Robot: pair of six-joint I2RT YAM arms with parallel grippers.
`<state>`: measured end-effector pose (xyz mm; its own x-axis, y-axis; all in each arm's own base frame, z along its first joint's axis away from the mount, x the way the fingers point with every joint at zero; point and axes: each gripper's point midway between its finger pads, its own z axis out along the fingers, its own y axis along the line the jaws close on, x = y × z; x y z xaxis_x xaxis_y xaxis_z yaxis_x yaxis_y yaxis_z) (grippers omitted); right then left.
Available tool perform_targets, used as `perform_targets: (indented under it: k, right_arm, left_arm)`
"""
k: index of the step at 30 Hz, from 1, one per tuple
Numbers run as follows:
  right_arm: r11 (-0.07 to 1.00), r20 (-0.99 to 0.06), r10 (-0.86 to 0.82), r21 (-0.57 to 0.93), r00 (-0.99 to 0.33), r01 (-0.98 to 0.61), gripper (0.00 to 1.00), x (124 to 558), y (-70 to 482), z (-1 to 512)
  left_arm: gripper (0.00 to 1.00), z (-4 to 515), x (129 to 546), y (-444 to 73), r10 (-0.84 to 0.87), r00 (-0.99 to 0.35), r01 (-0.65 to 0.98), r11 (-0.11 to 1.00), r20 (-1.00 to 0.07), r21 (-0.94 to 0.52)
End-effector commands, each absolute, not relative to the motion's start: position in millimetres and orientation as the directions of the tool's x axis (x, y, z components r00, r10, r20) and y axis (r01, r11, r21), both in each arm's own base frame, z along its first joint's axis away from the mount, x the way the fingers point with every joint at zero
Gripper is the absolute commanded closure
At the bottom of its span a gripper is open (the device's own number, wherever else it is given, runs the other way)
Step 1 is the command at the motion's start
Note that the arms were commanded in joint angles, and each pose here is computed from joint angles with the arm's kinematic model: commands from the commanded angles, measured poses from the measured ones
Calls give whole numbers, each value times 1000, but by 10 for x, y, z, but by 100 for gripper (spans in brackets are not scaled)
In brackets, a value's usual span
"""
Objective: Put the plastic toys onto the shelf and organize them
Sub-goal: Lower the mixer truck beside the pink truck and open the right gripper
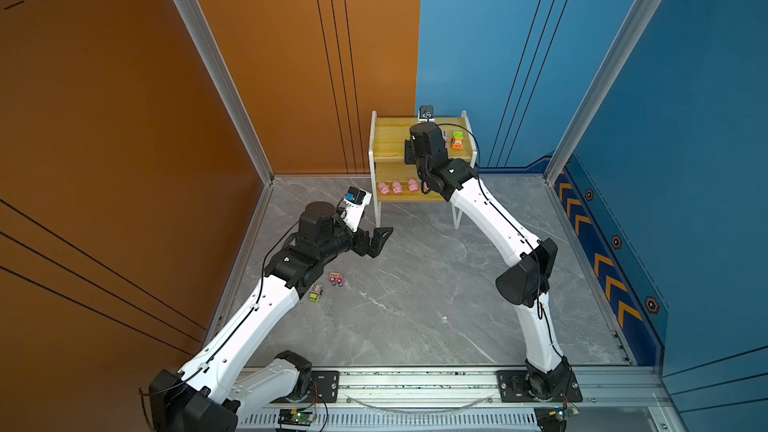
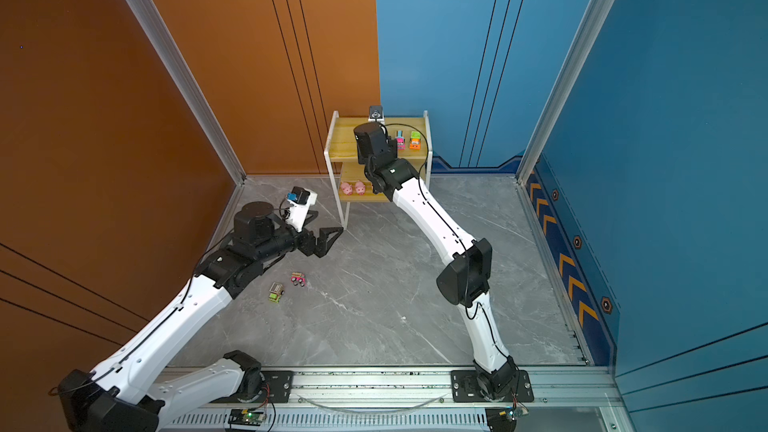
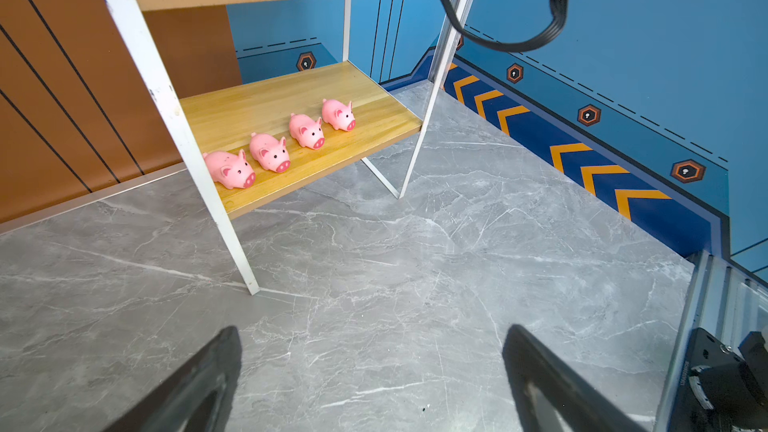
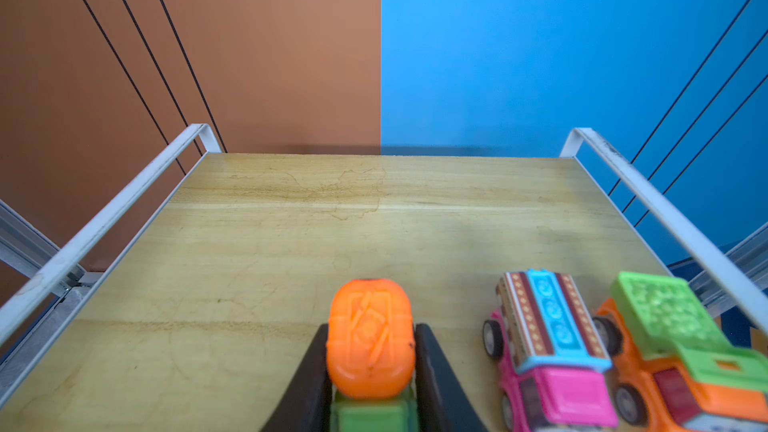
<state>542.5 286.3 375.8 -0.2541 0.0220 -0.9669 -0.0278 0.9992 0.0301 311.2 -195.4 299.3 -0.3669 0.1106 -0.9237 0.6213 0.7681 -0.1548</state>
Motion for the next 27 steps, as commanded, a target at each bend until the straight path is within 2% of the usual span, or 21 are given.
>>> perform_targets:
  k: [1, 11, 18, 27]
  right_arm:
    - [998, -965, 37, 47, -260, -32, 74, 5450, 2885, 3753]
    - [999, -962, 35, 43, -269, -25, 71, 5513, 2867, 3683]
    - [997, -966, 49, 61, -253, -39, 58, 5481, 2870, 3804]
    - [994, -984, 54, 69, -169, -79, 40, 5303, 2871, 4285]
  left_arm:
    - [1, 2990, 3113, -1964, 99, -371, 628, 759, -924, -171]
    - [1, 2977, 3121, -1968, 98, -376, 628, 759, -921, -176]
    - [1, 2977, 3131, -1970, 96, -378, 627, 758, -921, -178]
    - [2, 2953, 3173, -1908, 90, -385, 608, 774, -919, -178]
